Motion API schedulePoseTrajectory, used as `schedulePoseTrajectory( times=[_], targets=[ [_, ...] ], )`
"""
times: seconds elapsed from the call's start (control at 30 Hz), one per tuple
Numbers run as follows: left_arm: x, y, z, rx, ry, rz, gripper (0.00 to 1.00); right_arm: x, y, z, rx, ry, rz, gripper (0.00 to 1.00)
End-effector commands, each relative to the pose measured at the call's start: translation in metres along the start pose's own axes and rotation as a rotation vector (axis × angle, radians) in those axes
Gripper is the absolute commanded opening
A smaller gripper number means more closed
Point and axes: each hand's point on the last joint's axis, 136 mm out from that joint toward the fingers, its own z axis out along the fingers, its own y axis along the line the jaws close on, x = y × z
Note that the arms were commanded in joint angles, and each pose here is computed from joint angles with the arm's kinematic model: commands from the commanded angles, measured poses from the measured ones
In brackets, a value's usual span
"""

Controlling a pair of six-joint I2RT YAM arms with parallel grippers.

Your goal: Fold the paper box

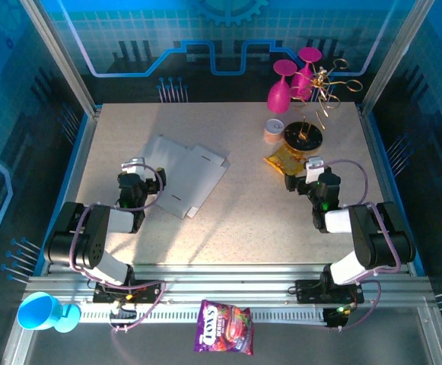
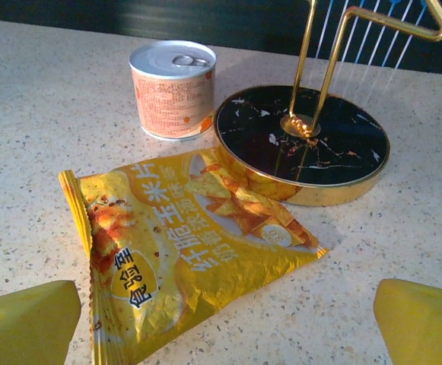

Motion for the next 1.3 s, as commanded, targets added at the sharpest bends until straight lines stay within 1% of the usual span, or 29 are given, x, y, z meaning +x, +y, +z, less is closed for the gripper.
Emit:
schedulePoseTrajectory(
  times=[0.0,0.13,0.17,0.2,0.27,0.37,0.43,0.47,0.5,0.53,0.57,0.6,0.63,0.67,0.7,0.73,0.77,0.8,0.83,0.87,0.9,0.93,0.97,1.03,1.1,1.2,1.27],
  targets=[
    [-0.012,0.002,0.004,-0.01,-0.037,0.014,0.99,-0.009,0.005,-0.002,-0.013,-0.055,-0.02,1.0],
    [-0.012,0.002,0.002,-0.008,-0.044,0.012,0.99,-0.01,0.006,-0.005,-0.013,-0.067,-0.021,1.0],
    [-0.013,0.002,-0.002,-0.006,-0.067,0.008,0.99,-0.013,0.004,-0.008,-0.002,-0.095,-0.02,1.0],
    [-0.016,0.004,-0.007,-0.016,-0.092,0.007,0.99,-0.014,0.001,-0.015,0.031,-0.128,-0.017,1.0],
    [-0.027,0.003,-0.021,-0.058,-0.15,0.033,0.99,-0.019,-0.01,-0.033,0.143,-0.2,-0.009,1.0],
    [-0.053,-0.013,-0.044,-0.089,-0.201,0.119,0.99,-0.04,-0.015,-0.063,0.289,-0.292,-0.044,1.0],
    [-0.081,-0.012,-0.058,-0.133,-0.229,0.053,1.0,-0.065,-0.013,-0.08,0.352,-0.337,-0.063,1.0],
    [-0.097,-0.01,-0.065,-0.155,-0.221,0.001,0.99,-0.082,-0.012,-0.089,0.384,-0.341,-0.066,1.0],
    [-0.111,-0.003,-0.071,-0.21,-0.195,-0.084,0.99,-0.098,-0.01,-0.094,0.392,-0.318,-0.068,1.0],
    [-0.115,0.005,-0.075,-0.255,-0.129,-0.163,0.99,-0.112,-0.008,-0.099,0.378,-0.288,-0.032,1.0],
    [-0.115,0.01,-0.08,-0.289,-0.017,-0.271,1.0,-0.125,-0.017,-0.109,0.391,-0.227,0.096,1.0],
    [-0.115,0.011,-0.088,-0.293,0.109,-0.415,0.99,-0.124,-0.026,-0.117,0.385,-0.13,0.269,1.0],
    [-0.114,0.006,-0.084,-0.252,0.183,-0.487,0.99,-0.12,-0.026,-0.121,0.341,-0.056,0.424,1.0],
    [-0.114,-0.008,-0.069,-0.113,0.267,-0.563,0.99,-0.11,-0.021,-0.125,0.283,0.038,0.596,1.0],
    [-0.109,-0.016,-0.056,-0.025,0.374,-0.685,0.99,-0.099,-0.013,-0.127,0.233,0.107,0.745,1.0],
    [-0.099,-0.02,-0.045,-0.009,0.485,-0.754,0.96,-0.098,0.0,-0.122,0.13,0.134,0.794,1.0],
    [-0.093,-0.027,-0.035,-0.004,0.583,-0.764,0.87,-0.103,0.019,-0.118,-0.016,0.155,0.797,1.0],
    [-0.088,-0.036,-0.026,0.013,0.664,-0.745,0.79,-0.101,0.03,-0.117,-0.066,0.215,0.794,1.0],
    [-0.079,-0.043,-0.018,0.021,0.737,-0.743,0.69,-0.091,0.036,-0.119,-0.04,0.3,0.776,1.0],
    [-0.07,-0.051,-0.012,0.037,0.809,-0.746,0.56,-0.083,0.044,-0.121,-0.003,0.381,0.733,0.99],
    [-0.058,-0.06,-0.004,0.052,0.875,-0.744,0.49,-0.076,0.055,-0.12,0.001,0.438,0.686,0.9],
    [-0.046,-0.066,0.002,0.056,0.926,-0.729,0.45,-0.069,0.068,-0.118,-0.025,0.477,0.647,0.8],
    [-0.033,-0.073,0.007,0.047,0.969,-0.687,0.44,-0.077,0.083,-0.117,-0.068,0.478,0.621,0.75],
    [-0.005,-0.084,0.012,0.023,1.04,-0.589,0.44,-0.073,0.104,-0.116,-0.125,0.501,0.618,0.7],
    [0.025,-0.102,0.014,0.027,1.121,-0.53,0.43,-0.064,0.124,-0.112,-0.201,0.52,0.647,0.66],
    [0.064,-0.126,0.01,0.033,1.196,-0.411,0.42,-0.057,0.138,-0.106,-0.25,0.557,0.673,0.65],
    [0.086,-0.145,0.003,0.064,1.242,-0.332,0.4,-0.052,0.143,-0.103,-0.265,0.584,0.666,0.64]
  ],
)
